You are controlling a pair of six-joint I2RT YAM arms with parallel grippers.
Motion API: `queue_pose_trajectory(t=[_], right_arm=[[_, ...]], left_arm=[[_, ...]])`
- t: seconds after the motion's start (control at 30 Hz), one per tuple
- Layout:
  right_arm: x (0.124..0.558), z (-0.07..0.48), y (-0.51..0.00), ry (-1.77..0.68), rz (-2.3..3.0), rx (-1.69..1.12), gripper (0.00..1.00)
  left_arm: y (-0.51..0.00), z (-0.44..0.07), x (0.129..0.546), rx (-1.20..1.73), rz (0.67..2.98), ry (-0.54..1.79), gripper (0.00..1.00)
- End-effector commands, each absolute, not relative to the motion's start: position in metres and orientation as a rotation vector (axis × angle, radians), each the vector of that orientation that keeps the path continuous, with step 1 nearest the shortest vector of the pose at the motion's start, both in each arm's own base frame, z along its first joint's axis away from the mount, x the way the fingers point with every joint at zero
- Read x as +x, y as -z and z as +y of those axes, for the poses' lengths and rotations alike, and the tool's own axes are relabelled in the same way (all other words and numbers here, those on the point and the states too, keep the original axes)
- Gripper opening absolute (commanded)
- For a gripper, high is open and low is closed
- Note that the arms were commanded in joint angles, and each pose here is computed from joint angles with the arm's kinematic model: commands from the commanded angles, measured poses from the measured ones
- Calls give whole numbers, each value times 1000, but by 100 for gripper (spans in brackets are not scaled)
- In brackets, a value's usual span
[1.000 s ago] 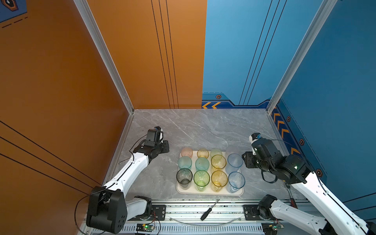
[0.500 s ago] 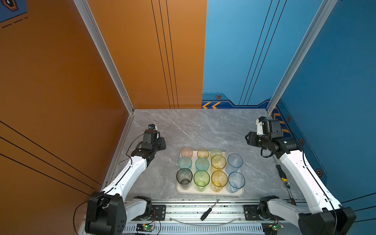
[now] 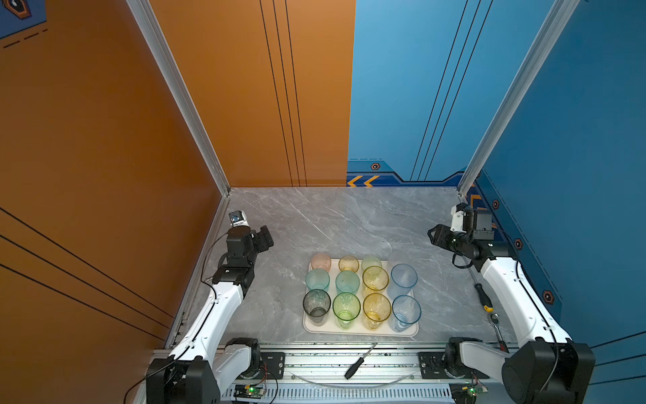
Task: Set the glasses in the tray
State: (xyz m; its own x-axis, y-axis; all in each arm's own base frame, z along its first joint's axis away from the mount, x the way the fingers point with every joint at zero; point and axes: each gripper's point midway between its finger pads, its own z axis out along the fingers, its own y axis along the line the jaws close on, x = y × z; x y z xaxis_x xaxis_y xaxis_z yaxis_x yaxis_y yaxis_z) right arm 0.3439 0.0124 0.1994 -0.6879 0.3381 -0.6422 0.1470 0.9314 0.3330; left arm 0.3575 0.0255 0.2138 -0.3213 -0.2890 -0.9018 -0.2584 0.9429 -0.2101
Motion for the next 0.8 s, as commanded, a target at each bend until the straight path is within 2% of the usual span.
queue_pose_trajectory(t=[0.0, 0.17, 0.37, 0.57, 0.77], right_arm=[[343, 13, -214, -353, 2253, 331, 55], [338, 6, -217, -314, 2213, 347, 56], [335, 3, -217, -297, 2199, 366, 57], [337, 4, -213, -314, 2203, 383, 58], [335, -3, -206, -262, 2223, 402, 61]], left_arm=[[-222, 36, 356, -405, 1823, -10, 98], [-190, 42, 355, -368, 1785, -80, 98], [-145, 47, 352, -282, 1868, -200, 98], [-129, 37, 352, -216, 1751, -162, 98], [-111, 17, 368, -100, 1774, -148, 98]])
